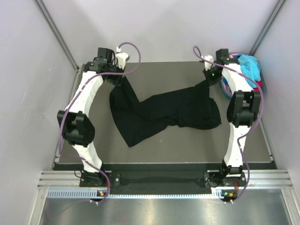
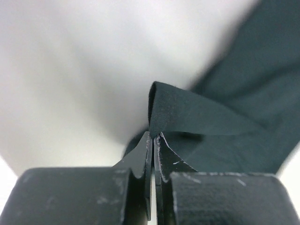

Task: Fold and stack the t-shirts
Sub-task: Flatten the tshirt out

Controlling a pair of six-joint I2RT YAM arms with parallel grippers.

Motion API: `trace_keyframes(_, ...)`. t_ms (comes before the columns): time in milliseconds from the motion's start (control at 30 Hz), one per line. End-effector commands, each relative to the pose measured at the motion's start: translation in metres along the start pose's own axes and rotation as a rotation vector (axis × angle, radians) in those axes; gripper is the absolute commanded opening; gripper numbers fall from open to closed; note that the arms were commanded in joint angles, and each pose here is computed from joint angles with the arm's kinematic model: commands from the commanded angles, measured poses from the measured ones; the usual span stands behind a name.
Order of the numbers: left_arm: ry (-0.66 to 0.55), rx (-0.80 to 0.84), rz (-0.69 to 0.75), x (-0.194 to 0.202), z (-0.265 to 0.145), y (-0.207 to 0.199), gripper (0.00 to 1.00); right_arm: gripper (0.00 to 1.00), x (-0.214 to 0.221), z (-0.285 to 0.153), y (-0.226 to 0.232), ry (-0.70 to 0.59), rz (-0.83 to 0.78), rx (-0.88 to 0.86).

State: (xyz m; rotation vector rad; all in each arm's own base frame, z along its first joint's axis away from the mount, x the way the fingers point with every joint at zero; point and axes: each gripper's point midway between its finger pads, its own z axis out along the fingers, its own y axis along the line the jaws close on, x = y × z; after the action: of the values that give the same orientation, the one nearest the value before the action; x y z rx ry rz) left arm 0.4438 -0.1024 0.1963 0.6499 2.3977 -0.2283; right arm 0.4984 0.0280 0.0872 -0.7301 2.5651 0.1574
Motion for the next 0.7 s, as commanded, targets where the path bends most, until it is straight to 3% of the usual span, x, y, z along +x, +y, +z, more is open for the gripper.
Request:
trace_keyframes(0, -0.393, -0.241, 0.140, -0.098, -0.120, 0.023, 0.00, 0.00, -0.100, -0.139, 0.003, -0.364, -0.118, 0.105)
trace_keyframes(133, -0.650, -0.515, 0.233, -0.143, -0.215, 0.046, 0.00, 0.00, -0.156, -0.248, 0.020, -0.639, -0.191, 0.187)
trace_keyframes(300, -0.750, -0.715, 0.286, -0.155, -0.280, 0.059, 0.00, 0.00, -0.173, -0.333, 0.035, -0.845, -0.162, 0.259)
trace_keyframes(367, -0.720, -0.755, 0.304, -0.145, -0.279, 0.064, 0.00, 0.00, -0.165, -0.346, 0.046, -0.862, -0.166, 0.254)
trace_keyframes(433, -0.687, -0.759, 0.293, -0.126, -0.275, 0.063, 0.00, 0.00, -0.148, -0.330, 0.049, -0.801, -0.149, 0.234)
trace_keyframes(667, -0.822, -0.784, 0.231, -0.087, -0.334, 0.036, 0.00, 0.00, -0.087, -0.387, 0.094, -0.836, -0.214, 0.264)
